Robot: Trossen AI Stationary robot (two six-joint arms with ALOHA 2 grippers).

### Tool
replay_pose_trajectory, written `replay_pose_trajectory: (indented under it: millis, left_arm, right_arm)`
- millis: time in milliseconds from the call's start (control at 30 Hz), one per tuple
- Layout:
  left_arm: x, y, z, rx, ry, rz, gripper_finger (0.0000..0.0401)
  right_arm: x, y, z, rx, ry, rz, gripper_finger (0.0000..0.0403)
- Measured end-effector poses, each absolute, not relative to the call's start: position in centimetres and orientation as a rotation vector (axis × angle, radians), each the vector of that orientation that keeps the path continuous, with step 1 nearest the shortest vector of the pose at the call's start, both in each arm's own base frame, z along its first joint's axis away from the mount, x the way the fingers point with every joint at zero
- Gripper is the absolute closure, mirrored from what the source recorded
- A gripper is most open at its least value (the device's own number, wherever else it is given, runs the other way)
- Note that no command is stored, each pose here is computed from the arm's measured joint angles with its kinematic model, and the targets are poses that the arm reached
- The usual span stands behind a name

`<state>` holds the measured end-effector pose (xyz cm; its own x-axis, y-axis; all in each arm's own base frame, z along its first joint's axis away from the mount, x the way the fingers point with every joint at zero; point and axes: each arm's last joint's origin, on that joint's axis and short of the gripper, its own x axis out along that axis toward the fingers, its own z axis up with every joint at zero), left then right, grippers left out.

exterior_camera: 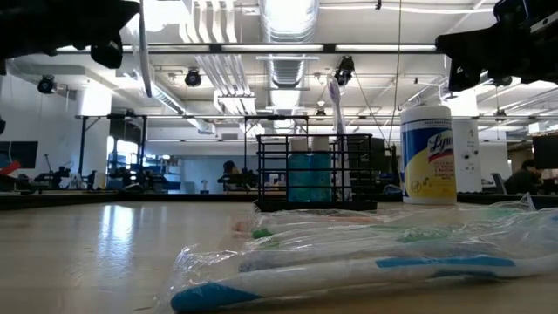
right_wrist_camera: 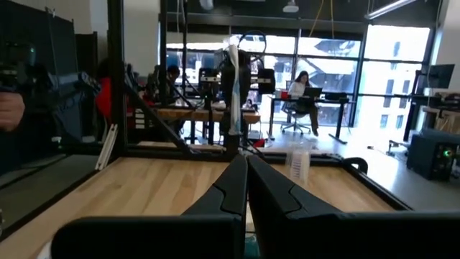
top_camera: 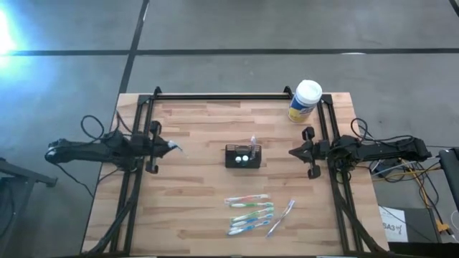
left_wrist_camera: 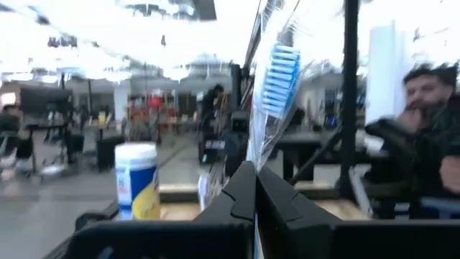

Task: Pick & Place toothbrushing station
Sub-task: Put the left blue toothbrush into the wire organizer

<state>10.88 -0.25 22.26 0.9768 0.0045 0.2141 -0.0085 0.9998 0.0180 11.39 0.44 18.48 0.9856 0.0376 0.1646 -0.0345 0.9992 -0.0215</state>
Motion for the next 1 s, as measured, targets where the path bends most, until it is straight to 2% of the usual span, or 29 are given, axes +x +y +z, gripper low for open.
replay_pose_trajectory:
  millis: [367, 1000]
  left_arm:
    - [10.5, -0.3, 19.7, 0.039, -0.212, -0.012, 0.0401]
    - [10.3, -0.2, 20.0, 0.009, -0.253, -0.013, 0.0401]
  right_arm:
    - [11.4, 0.4, 18.2, 0.027, -0.140, 0.040, 0.0394]
    - [11.4, 0.4, 18.2, 0.003, -0.141, 0.036, 0.0394]
